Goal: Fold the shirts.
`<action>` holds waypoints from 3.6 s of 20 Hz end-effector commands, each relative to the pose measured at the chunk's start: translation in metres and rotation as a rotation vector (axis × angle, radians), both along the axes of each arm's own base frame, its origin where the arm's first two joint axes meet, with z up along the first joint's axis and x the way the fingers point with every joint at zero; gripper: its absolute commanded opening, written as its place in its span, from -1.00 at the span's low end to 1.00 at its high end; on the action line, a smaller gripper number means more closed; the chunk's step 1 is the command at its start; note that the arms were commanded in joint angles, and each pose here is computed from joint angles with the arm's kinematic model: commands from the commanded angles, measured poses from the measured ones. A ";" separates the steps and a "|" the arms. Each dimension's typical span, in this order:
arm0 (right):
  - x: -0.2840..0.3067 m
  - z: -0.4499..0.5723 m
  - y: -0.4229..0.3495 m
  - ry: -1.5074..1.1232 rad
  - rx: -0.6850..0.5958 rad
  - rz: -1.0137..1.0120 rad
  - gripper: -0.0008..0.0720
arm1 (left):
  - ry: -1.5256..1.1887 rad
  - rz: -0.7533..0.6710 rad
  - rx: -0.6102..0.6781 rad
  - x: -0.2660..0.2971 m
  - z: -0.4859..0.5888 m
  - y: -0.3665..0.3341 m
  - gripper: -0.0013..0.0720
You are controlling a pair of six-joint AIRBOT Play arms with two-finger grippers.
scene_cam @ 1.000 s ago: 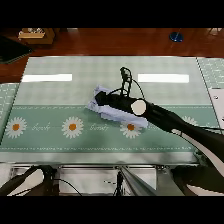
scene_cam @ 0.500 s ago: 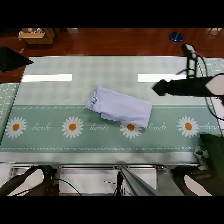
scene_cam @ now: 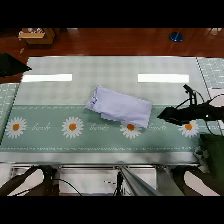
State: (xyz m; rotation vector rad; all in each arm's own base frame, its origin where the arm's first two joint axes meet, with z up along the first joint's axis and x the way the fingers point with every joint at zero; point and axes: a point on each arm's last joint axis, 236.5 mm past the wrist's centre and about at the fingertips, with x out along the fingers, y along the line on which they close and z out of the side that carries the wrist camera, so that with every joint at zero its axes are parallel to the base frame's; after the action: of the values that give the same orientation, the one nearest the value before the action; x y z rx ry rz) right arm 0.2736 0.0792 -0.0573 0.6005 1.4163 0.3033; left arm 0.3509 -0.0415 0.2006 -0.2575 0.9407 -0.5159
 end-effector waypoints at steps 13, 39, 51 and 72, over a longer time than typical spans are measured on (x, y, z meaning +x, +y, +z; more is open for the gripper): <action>0.062 0.015 0.092 -0.113 0.295 -0.093 -0.92 | 0.021 0.020 -0.001 -0.001 -0.002 0.002 -0.39; -0.234 0.223 -0.277 0.392 -0.796 -0.980 -0.92 | 0.071 -0.035 0.007 0.042 -0.060 0.019 -0.39; -0.368 0.141 -0.266 1.009 -0.943 -0.906 -0.92 | -0.004 0.128 0.024 0.074 -0.066 0.071 -0.40; 0.113 0.084 -0.076 -0.172 -0.369 -0.001 0.60 | 0.101 0.019 0.406 0.089 -0.130 -0.003 0.51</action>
State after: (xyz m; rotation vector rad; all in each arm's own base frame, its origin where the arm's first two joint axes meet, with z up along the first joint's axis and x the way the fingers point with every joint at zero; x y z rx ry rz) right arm 0.3620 -0.0696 0.0492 0.3200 1.1844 -0.0819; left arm 0.4411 -0.0329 0.0958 -0.0548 1.0339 -0.3516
